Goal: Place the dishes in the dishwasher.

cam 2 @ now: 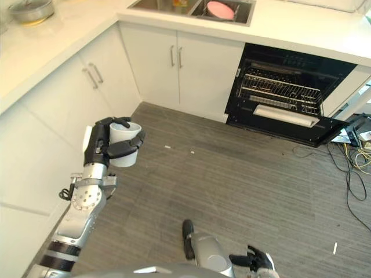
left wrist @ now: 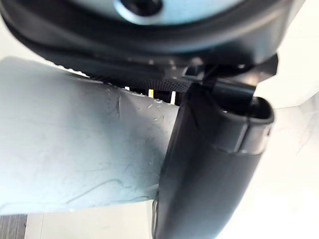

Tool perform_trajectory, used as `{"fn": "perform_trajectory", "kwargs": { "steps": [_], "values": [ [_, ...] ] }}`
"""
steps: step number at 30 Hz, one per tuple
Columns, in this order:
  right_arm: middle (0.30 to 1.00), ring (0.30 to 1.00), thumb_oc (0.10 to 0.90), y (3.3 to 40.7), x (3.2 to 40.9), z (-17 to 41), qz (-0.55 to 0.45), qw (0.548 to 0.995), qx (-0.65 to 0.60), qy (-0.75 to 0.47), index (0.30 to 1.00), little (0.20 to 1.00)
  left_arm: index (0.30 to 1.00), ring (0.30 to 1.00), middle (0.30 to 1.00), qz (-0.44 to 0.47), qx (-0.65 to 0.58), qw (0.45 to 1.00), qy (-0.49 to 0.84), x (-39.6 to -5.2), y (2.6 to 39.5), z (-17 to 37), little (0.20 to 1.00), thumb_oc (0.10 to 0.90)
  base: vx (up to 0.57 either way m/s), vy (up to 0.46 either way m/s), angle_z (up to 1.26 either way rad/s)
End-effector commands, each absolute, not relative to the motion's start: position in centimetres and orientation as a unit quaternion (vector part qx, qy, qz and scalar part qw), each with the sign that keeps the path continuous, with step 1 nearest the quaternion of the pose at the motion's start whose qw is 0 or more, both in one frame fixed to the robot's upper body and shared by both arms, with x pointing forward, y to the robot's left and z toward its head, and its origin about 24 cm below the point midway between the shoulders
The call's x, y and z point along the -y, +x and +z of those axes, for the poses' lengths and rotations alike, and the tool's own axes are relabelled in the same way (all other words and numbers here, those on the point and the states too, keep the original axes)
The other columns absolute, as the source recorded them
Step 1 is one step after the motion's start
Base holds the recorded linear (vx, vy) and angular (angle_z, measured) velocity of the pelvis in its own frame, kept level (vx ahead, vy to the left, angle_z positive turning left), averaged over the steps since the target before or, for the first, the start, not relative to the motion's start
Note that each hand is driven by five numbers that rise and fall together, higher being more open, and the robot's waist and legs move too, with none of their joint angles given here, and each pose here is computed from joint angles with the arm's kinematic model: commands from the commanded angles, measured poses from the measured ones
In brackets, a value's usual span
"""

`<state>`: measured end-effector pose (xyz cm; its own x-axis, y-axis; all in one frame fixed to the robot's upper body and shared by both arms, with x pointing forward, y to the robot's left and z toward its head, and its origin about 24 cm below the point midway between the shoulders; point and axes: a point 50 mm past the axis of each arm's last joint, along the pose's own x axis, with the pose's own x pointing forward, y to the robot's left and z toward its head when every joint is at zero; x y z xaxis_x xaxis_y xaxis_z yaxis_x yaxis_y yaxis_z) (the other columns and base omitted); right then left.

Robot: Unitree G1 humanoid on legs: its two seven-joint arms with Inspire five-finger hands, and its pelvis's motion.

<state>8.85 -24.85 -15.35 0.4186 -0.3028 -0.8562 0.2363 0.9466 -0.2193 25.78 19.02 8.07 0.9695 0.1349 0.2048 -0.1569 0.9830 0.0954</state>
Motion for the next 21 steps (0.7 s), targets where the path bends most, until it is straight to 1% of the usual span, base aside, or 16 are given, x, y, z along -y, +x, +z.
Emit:
{"fn": "perform_trajectory", "kwargs": {
  "steps": [1,4,5,6,7,9,11,12,13,14,15,16,18,19,20,21],
  "values": [
    [0.9,0.9,0.8,9.6,27.8,-14.1,-0.188,0.849,-0.487,-0.08,0.9,0.9,0.3,0.3,0.3,0.037,0.294,0.955,0.021,-18.1,25.8,16.0,0.3,0.4,0.21,-0.085,-0.31],
    [0.9,0.9,0.8,12.2,28.7,-12.6,-0.214,0.87,-0.433,-0.096,0.9,0.9,0.3,0.3,0.3,0.033,0.301,0.953,0.011,-17.9,25.8,16.5,0.3,0.4,0.45,0.084,-0.36],
    [0.9,0.9,0.8,13.7,29.6,-11.2,-0.23,0.886,-0.391,-0.096,0.9,0.9,0.3,0.3,0.3,0.029,0.301,0.953,0.002,-17.9,25.8,16.5,0.3,0.4,0.41,0.238,-0.56],
    [0.9,0.9,0.8,13.7,29.6,-11.2,-0.23,0.886,-0.391,-0.096,0.9,0.9,0.3,0.3,0.3,0.029,0.301,0.953,0.002,-17.9,25.8,16.5,0.3,0.4,0.45,0.302,-1.0],
    [0.9,0.9,0.8,14.7,30.0,-10.3,-0.234,0.896,-0.363,-0.099,0.9,0.9,0.3,0.3,0.3,0.022,0.301,0.953,-0.005,-17.7,25.6,16.5,0.3,0.4,0.52,0.282,-1.06],
    [0.9,0.9,0.8,16.6,31.0,-7.2,-0.232,0.919,-0.285,-0.145,0.9,0.9,0.3,0.3,0.3,0.01,0.295,0.955,0.011,-17.5,25.1,16.2,0.3,0.4,0.65,0.325,-1.16],
    [0.9,0.9,0.8,17.1,31.4,-6.2,-0.236,0.922,-0.262,-0.162,0.9,0.9,0.3,0.3,0.3,0.012,0.296,0.955,0.017,-17.6,25.0,16.2,0.3,0.4,0.25,0.13,-1.22],
    [0.9,0.9,0.8,17.9,31.4,-5.1,-0.229,0.928,-0.236,-0.175,0.9,0.9,0.3,0.3,0.3,0.01,0.299,0.954,0.018,-17.6,25.0,16.3,0.3,0.4,0.15,0.312,-1.77],
    [0.9,0.9,0.8,19.4,31.4,-2.1,-0.233,0.94,-0.159,-0.19,0.9,0.9,0.3,0.3,0.3,-0.003,0.298,0.955,0.002,-17.0,24.9,16.4,0.3,0.4,0.18,0.309,-1.49],
    [0.9,0.9,0.8,19.3,31.5,-2.0,-0.234,0.94,-0.16,-0.19,0.9,0.9,0.3,0.3,0.3,-0.004,0.298,0.955,0.001,-17.0,25.0,16.4,0.3,0.4,0.18,0.459,-1.3],
    [0.9,0.9,0.8,19.8,31.4,-0.6,-0.239,0.944,-0.123,-0.19,0.9,0.9,0.3,0.3,0.3,-0.035,0.303,0.952,0.005,-16.0,25.2,16.7,0.3,0.4,0.1,0.212,-0.39],
    [0.9,0.9,0.8,19.8,31.3,-0.6,-0.239,0.944,-0.123,-0.19,0.9,0.9,0.3,0.3,0.3,-0.035,0.303,0.952,0.005,-16.0,25.2,16.7,0.3,0.4,0.16,0.379,-0.5],
    [0.9,0.9,0.8,21.6,28.7,3.0,-0.199,0.961,-0.023,-0.189,0.9,0.9,0.3,0.3,0.3,-0.055,0.306,0.95,0.028,-15.5,25.2,17.0,0.3,0.4,0.12,0.297,-1.29],
    [0.9,0.9,0.8,21.6,28.7,3.0,-0.199,0.961,-0.023,-0.19,0.9,0.9,0.3,0.3,0.3,-0.056,0.306,0.95,0.028,-15.4,25.2,17.0,0.3,0.4,0.09,0.252,-1.65],
    [0.9,0.9,0.8,22.4,28.1,4.4,-0.185,0.962,0.011,-0.198,0.9,0.9,0.3,0.3,0.3,-0.056,0.318,0.946,0.043,-15.3,25.2,17.4,0.3,0.4,0.1,0.327,-1.16],
    [0.9,0.9,0.8,23.4,26.5,5.6,-0.158,0.967,0.048,-0.196,0.9,0.9,0.3,0.3,0.3,-0.055,0.322,0.944,0.055,-15.1,25.4,17.5,0.3,0.4,0.11,0.418,-1.09]
  ]
}}
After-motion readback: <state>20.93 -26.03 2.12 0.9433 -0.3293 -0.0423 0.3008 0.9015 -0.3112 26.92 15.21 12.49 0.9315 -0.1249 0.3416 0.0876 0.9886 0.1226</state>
